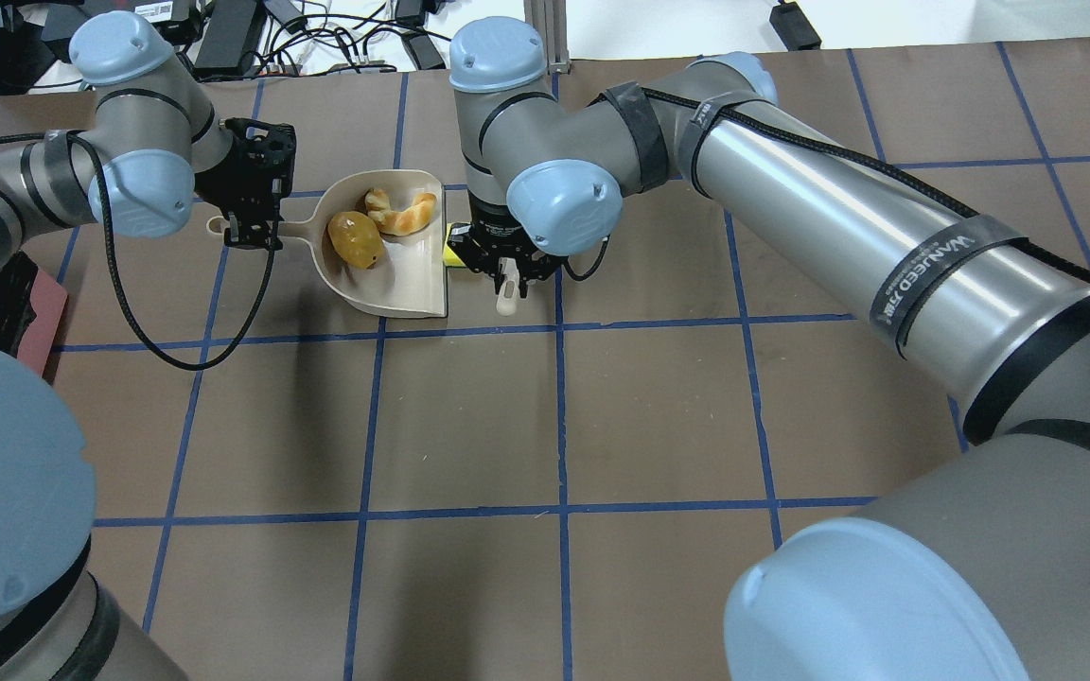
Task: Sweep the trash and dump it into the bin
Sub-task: 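Brush the remaining sponge into the dustpan with the right gripper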
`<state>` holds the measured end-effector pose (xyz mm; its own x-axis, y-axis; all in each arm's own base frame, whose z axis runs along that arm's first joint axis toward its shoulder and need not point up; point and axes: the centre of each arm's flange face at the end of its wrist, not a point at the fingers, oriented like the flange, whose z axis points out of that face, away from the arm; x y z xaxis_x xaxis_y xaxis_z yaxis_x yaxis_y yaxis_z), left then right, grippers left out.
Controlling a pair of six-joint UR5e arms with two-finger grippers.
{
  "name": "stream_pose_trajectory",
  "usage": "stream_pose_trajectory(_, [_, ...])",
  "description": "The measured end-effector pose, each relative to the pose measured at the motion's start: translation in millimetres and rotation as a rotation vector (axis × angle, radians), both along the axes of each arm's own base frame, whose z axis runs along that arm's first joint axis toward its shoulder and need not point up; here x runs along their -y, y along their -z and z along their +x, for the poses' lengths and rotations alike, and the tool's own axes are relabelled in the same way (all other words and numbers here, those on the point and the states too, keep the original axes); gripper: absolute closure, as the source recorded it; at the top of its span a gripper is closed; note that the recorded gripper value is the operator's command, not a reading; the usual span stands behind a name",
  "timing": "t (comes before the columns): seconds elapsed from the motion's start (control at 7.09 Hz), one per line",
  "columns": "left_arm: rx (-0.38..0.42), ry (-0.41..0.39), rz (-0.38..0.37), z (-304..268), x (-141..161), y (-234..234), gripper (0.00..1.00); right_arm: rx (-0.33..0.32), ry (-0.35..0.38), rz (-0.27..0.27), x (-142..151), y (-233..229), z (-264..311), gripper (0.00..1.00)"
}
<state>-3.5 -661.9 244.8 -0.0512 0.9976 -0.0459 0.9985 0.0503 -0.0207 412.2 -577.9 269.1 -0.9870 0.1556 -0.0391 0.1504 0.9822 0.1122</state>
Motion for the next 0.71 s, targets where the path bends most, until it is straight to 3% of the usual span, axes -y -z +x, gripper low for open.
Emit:
stream_pose_trajectory(0.42, [0.0, -0.005, 0.003, 0.1, 0.4, 2.0, 0.72, -0.034, -0.057, 0.067, -20.5, 16.4, 23.2, 1.0])
stream_pose_trajectory(0.71, [-0.001, -0.008, 0.003, 0.1, 0.4, 2.2, 0.72, -0.03, -0.053, 0.075, -26.9, 20.1, 44.1, 1.0])
